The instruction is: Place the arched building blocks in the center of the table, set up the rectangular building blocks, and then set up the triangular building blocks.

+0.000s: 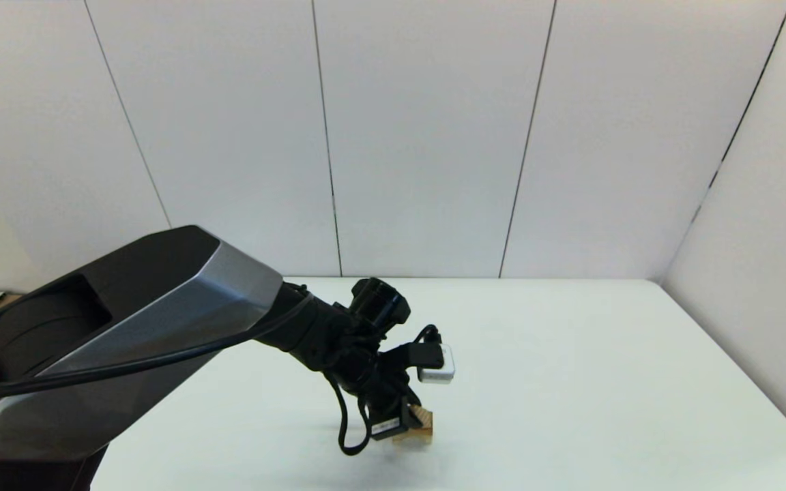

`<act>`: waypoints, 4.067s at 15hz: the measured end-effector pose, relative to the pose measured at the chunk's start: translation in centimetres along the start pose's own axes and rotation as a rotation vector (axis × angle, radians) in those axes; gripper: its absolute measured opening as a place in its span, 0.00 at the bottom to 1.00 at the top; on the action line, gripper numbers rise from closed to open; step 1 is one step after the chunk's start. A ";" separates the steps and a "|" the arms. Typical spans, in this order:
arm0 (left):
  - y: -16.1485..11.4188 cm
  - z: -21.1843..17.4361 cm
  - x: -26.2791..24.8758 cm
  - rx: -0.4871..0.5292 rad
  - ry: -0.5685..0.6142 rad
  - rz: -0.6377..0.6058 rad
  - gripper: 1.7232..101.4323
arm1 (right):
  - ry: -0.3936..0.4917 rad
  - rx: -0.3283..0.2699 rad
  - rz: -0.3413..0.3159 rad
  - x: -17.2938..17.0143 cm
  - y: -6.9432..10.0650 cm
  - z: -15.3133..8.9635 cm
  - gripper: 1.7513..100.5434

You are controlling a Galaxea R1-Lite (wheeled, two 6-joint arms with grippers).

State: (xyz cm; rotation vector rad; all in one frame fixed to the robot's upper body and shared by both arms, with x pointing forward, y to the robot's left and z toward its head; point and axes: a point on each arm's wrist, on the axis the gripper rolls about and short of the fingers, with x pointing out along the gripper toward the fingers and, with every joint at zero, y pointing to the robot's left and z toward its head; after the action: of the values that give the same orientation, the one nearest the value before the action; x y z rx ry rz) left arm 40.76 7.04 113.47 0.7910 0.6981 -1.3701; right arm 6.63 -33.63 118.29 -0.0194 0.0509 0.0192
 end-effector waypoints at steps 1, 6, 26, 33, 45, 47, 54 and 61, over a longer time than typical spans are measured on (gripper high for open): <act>0.0 0.0 0.0 -0.001 0.001 0.000 0.20 | 0.000 0.000 0.000 0.0 0.0 0.0 0.97; 0.1 0.0 0.1 -0.011 0.001 0.001 0.50 | 0.000 0.000 0.001 0.0 0.0 0.0 0.97; -8.7 3.2 -31.2 -0.192 -0.301 0.465 0.93 | 0.000 0.000 0.000 0.0 0.0 0.0 0.97; -22.5 -1.1 -41.2 -0.297 -0.534 0.802 0.95 | 0.000 0.000 0.000 0.0 0.0 0.0 0.97; -37.0 -8.6 -35.7 -0.477 -0.647 1.255 0.96 | 0.001 0.000 0.000 0.0 0.0 0.0 0.97; -37.3 -9.9 -33.6 -0.528 -0.635 1.260 0.96 | 0.000 0.001 0.000 0.0 0.0 0.0 0.97; -37.0 -14.1 -27.7 -0.704 -0.628 1.308 0.96 | 0.000 0.000 0.000 0.0 0.0 0.0 0.97; -33.0 -17.6 -22.5 -0.706 -0.624 1.339 0.96 | 0.000 0.000 0.000 0.0 0.0 0.0 0.97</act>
State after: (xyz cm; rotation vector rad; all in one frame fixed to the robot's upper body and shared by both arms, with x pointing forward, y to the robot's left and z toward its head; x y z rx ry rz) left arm 6.32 33.26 119.20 0.0980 0.0223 -0.0484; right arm 6.63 -33.63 118.29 -0.0194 0.0513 0.0192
